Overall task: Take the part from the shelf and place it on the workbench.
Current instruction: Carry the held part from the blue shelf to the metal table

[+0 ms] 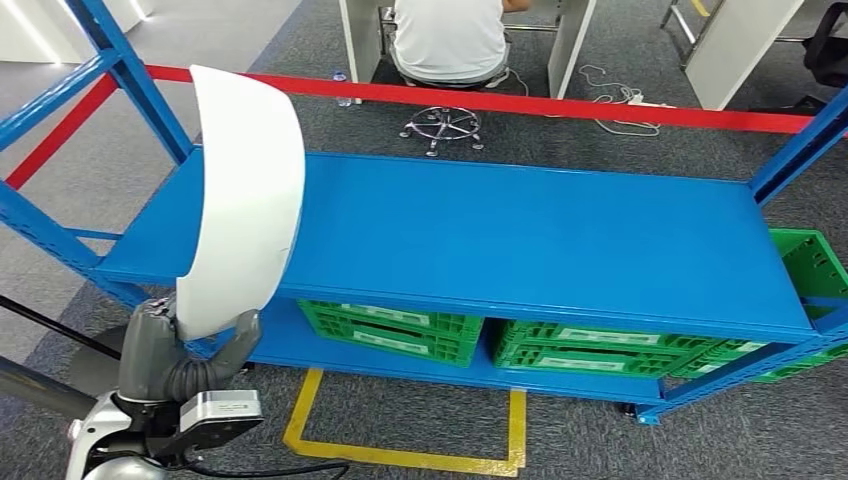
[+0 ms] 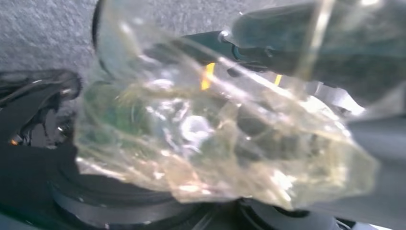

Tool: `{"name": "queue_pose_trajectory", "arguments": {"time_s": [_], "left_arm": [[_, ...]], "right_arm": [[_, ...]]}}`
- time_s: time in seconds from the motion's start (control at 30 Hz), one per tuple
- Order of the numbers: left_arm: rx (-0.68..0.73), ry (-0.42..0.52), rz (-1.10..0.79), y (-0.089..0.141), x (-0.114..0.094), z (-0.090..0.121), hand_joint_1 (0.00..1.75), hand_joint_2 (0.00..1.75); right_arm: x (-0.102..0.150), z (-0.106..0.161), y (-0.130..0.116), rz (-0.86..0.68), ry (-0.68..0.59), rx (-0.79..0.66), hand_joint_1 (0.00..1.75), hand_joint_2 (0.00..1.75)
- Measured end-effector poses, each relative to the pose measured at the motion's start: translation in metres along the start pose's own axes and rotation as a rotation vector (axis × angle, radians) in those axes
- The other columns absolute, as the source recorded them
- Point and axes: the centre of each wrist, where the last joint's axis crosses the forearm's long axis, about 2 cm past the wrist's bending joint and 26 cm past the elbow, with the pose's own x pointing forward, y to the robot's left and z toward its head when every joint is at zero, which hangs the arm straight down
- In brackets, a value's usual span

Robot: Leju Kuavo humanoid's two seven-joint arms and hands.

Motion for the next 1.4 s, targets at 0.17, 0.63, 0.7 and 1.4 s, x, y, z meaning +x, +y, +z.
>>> {"name": "queue_pose_trajectory", "arguments": {"time_s": [0.17, 0.63, 0.7, 1.4], "left_arm": [[0.013, 0.028, 0.013, -0.001, -0.002, 0.004, 1.75, 1.75], [0.078, 0.111, 0.003, 0.012, -0.009, 0.024, 1.75, 1.75], [0.082, 0.114, 0.003, 0.013, -0.010, 0.024, 1.75, 1.75], [0.089, 0.152, 0.031, 0.011, -0.024, 0.017, 1.75, 1.75]], "right_arm": [[0.007, -0.001, 0.000, 0.032, -0.017, 0.002, 0.00, 0.00], [0.043, -0.016, 0.023, 0.046, -0.016, 0.015, 0.00, 0.00], [0.045, -0.018, 0.025, 0.042, -0.013, 0.016, 0.00, 0.00], [0.087, -0.035, 0.064, -0.055, 0.038, 0.047, 0.00, 0.00]]}}
